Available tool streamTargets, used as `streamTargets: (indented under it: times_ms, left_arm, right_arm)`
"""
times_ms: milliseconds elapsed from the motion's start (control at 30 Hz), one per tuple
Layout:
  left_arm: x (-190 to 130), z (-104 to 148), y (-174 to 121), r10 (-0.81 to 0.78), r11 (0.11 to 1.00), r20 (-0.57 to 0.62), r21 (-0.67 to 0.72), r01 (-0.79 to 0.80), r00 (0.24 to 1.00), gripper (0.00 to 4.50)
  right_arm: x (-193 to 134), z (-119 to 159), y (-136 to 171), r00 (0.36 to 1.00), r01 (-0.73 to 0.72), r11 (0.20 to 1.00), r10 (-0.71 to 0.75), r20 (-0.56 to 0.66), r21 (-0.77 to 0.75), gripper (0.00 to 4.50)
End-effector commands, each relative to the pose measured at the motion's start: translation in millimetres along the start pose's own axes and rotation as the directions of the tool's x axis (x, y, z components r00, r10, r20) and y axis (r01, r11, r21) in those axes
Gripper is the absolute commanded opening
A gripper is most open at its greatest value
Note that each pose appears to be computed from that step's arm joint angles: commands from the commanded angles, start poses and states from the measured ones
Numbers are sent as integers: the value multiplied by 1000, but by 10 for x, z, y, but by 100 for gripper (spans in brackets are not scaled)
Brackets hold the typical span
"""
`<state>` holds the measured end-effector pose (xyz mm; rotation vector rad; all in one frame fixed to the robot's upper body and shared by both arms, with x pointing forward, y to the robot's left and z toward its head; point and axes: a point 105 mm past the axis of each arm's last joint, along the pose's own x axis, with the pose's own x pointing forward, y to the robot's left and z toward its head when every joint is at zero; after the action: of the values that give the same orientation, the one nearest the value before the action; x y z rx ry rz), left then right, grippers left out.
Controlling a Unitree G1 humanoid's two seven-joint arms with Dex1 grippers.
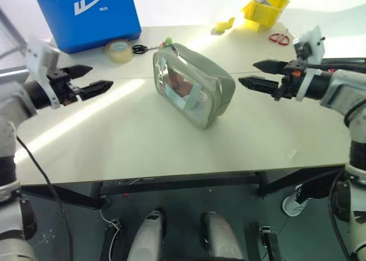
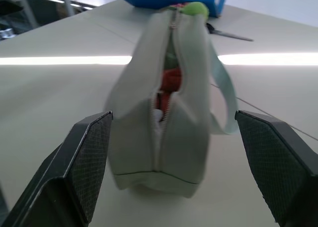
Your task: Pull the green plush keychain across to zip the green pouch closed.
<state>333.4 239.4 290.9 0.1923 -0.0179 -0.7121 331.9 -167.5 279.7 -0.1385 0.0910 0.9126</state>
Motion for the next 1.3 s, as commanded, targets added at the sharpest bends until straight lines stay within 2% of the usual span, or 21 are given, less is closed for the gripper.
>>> streamTargets:
  times_ms: [33,400,533,667,867,967,1167,1200,1300]
  left_arm:
    - [-63,133,-25,-38,999,12,12,38,999,447]
    - [-44,139,-63,-44,998,0,53,44,999,447]
    - [24,158,-188,-96,992,-20,84,97,995,447]
    - [84,250,-480,-227,966,-29,119,229,973,447]
    - [157,321,-644,-271,953,-15,140,270,963,447]
    - [130,282,-672,-268,952,-28,145,269,963,450]
    - [65,250,-621,-223,964,-36,142,226,974,450]
    - [46,237,-611,-215,966,-39,140,219,976,450]
    - [-6,202,-577,-190,972,-43,130,194,981,450]
  right_arm:
    - [25,124,115,1000,-17,999,18,18,-45,410]
    - [217,183,108,998,45,993,-41,38,-111,410]
    - [429,204,145,997,65,986,-58,45,-155,410]
    - [689,186,282,999,32,977,-26,31,-210,410]
    - [967,-232,216,995,42,966,-63,-76,-256,410]
    - [1027,-287,212,994,22,961,-49,-93,-276,328]
    - [1113,-321,182,995,-11,943,-24,-101,-333,21]
    - [1136,-325,178,995,-17,936,-19,-101,-352,8]
    - [1190,-273,211,997,-53,911,22,-80,-409,8]
